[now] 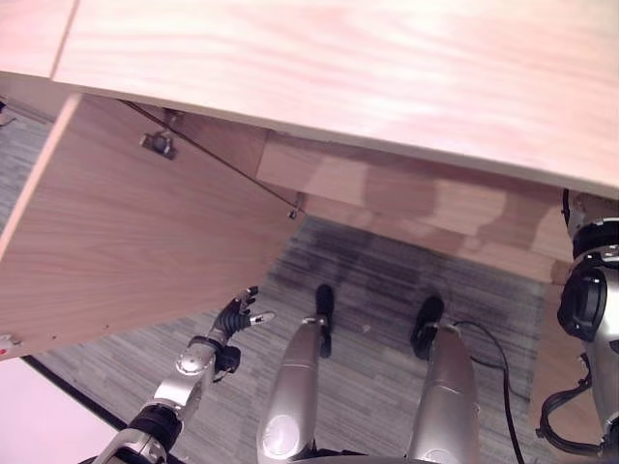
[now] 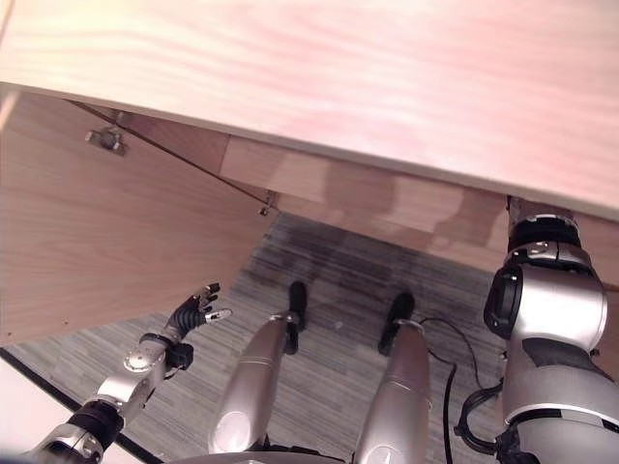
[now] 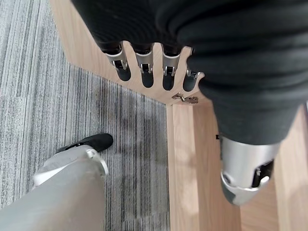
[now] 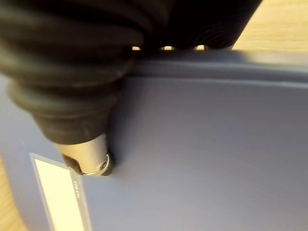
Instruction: Put the empty folder in the office cabinet
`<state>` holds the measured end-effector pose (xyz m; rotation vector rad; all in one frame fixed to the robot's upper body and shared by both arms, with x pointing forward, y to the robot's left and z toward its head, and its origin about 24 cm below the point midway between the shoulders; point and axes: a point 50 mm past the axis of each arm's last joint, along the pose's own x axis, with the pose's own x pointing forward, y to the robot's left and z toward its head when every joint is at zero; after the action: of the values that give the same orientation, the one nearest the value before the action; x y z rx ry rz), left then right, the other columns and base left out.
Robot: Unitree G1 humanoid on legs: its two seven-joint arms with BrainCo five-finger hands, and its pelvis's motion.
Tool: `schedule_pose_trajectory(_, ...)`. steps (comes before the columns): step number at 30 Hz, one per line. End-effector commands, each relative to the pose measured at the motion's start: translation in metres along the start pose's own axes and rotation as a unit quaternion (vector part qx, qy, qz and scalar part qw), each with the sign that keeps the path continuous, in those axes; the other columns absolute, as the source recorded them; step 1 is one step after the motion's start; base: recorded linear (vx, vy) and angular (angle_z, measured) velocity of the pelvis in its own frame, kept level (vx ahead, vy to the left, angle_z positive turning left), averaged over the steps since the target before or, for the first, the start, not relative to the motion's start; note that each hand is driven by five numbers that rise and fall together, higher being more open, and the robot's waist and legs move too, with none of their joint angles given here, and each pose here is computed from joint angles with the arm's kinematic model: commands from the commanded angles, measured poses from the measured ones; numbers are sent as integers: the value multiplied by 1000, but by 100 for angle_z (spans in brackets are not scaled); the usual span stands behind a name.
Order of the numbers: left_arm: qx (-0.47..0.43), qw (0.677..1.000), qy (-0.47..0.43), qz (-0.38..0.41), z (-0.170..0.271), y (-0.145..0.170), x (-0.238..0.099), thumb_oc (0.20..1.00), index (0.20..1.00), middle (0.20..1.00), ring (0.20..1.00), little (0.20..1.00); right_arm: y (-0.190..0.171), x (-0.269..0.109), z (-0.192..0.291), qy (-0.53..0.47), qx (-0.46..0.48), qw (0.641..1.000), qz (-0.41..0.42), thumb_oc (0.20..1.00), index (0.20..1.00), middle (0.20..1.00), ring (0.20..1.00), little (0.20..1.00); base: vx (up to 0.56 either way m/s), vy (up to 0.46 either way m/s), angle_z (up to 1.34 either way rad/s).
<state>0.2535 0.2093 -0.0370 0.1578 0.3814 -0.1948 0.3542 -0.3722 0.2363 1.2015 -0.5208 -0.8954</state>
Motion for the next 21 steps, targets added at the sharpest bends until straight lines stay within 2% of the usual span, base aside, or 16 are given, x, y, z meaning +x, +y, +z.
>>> schedule_pose_trajectory(1,11,999,12,29,-10,18,-13,1000,1000,1000,1000,1000,40,-4,31,-61,35,996,48,200,200,200,200,200,-34,20,-8)
schedule_pose_trajectory(7,11,999,-2,33,-3,19,-11,1000,1000,1000,1000,1000,51,-9,26,-55,24,997,57,200,200,200,200,200,-35,19,-1)
schedule_pose_trajectory(21,6,999,-10,42,0,22,-12,1000,1000,1000,1000,1000,-20,-1,-15,14,-50,998,-23,200,200,200,200,200,0,0,0)
